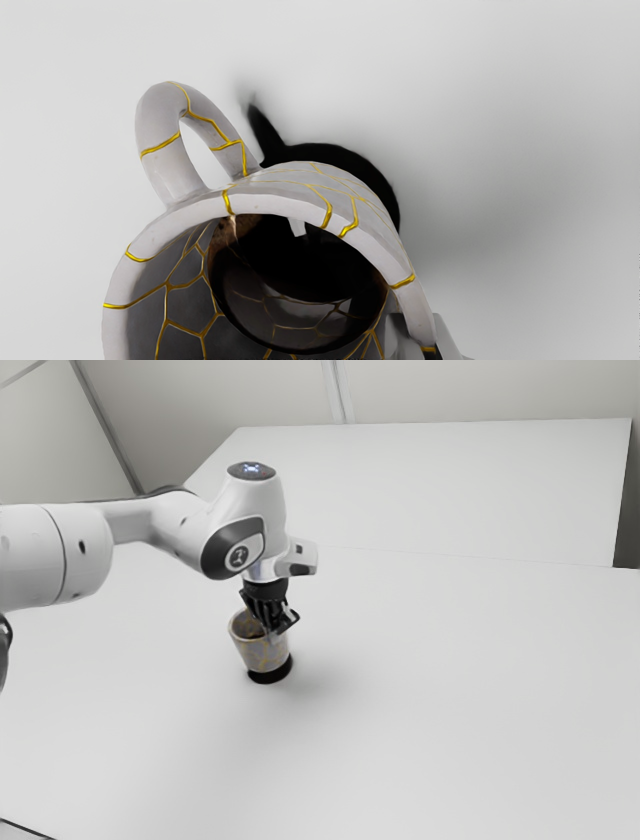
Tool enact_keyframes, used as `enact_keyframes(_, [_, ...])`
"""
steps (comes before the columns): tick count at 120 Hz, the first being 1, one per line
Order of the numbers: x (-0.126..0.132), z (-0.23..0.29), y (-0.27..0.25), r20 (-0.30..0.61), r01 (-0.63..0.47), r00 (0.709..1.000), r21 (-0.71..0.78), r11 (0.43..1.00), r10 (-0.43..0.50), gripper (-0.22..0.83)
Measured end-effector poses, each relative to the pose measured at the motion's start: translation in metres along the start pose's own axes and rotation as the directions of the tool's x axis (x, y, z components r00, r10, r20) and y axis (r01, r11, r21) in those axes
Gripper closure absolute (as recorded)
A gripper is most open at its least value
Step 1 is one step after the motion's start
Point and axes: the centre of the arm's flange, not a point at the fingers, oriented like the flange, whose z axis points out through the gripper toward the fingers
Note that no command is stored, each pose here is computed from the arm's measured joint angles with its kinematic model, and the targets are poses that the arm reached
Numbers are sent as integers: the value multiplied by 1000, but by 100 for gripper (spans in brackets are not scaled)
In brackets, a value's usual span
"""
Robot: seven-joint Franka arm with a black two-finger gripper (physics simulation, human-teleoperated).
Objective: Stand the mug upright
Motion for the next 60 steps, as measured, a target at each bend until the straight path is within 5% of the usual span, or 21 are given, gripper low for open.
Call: enact_keyframes(60, [10, 18, -3, -43, 99, 994, -45, 994, -101, 78])
